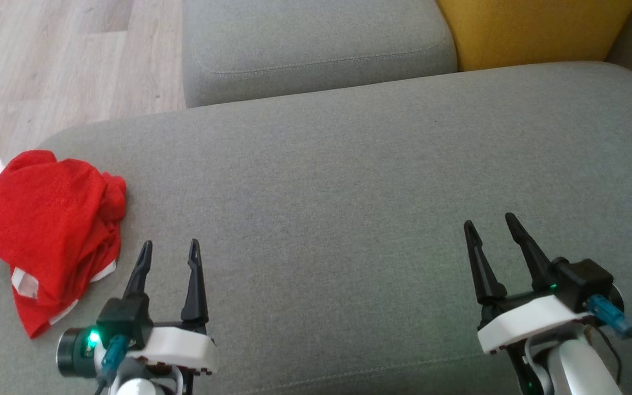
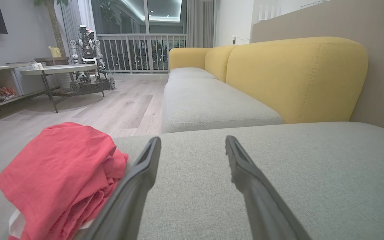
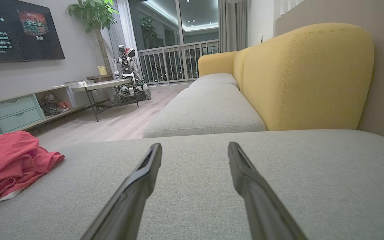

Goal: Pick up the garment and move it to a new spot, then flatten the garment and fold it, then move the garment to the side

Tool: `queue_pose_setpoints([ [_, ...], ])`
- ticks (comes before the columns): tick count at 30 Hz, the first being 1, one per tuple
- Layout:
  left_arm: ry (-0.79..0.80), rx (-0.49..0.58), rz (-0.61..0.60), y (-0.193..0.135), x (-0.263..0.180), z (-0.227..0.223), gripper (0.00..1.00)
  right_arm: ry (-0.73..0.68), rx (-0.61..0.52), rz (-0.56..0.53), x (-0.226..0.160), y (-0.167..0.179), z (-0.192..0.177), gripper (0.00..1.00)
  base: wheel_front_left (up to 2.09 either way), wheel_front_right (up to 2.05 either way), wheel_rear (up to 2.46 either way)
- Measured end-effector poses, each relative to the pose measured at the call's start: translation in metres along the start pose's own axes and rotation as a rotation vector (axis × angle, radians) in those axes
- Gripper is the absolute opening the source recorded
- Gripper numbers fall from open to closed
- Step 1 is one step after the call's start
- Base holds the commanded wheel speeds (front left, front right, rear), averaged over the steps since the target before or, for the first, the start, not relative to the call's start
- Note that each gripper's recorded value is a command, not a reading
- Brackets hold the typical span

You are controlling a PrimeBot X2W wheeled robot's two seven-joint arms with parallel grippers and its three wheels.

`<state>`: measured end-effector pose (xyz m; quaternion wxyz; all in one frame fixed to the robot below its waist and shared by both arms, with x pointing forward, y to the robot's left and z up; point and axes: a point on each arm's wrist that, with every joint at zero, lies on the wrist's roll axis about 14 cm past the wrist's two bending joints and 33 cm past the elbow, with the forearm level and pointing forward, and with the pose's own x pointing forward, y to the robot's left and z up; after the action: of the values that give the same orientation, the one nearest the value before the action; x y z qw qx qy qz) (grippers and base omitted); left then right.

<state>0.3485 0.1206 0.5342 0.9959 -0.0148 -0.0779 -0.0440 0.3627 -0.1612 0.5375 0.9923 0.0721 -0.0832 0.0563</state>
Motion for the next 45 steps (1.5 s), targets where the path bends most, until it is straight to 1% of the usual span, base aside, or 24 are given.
queue_pose_setpoints([
  [13,0.001,0.001,-0.003,0.003,0.001,-0.001,1.0,-0.009,-0.012,0.004,0.004,0.0,0.003,1.0,0.0,0.0,0.0],
  [17,0.0,0.011,0.01,0.008,-0.002,-0.001,1.0,-0.006,-0.008,0.024,0.009,0.006,0.002,1.0,0.0,0.0,0.0],
  [21,-0.001,0.021,0.054,0.023,-0.009,0.0,1.0,-0.003,0.004,0.084,0.016,0.027,0.0,1.0,0.0,0.0,0.0],
  [28,0.005,0.041,0.164,0.057,-0.033,0.0,1.0,0.001,0.025,0.209,0.029,0.07,-0.004,1.0,0.0,0.0,0.0],
  [33,0.0,0.059,0.243,0.08,-0.052,0.004,1.0,0.033,0.045,0.304,0.029,0.103,-0.014,1.0,0.0,0.0,0.0],
  [37,-0.003,0.062,0.306,0.096,-0.069,0.006,1.0,0.035,0.053,0.373,0.031,0.126,-0.015,1.0,0.0,0.0,0.0],
  [45,-0.002,0.074,0.409,0.118,-0.1,0.008,1.0,0.062,0.075,0.476,0.032,0.163,-0.023,1.0,0.0,0.0,0.0],
])
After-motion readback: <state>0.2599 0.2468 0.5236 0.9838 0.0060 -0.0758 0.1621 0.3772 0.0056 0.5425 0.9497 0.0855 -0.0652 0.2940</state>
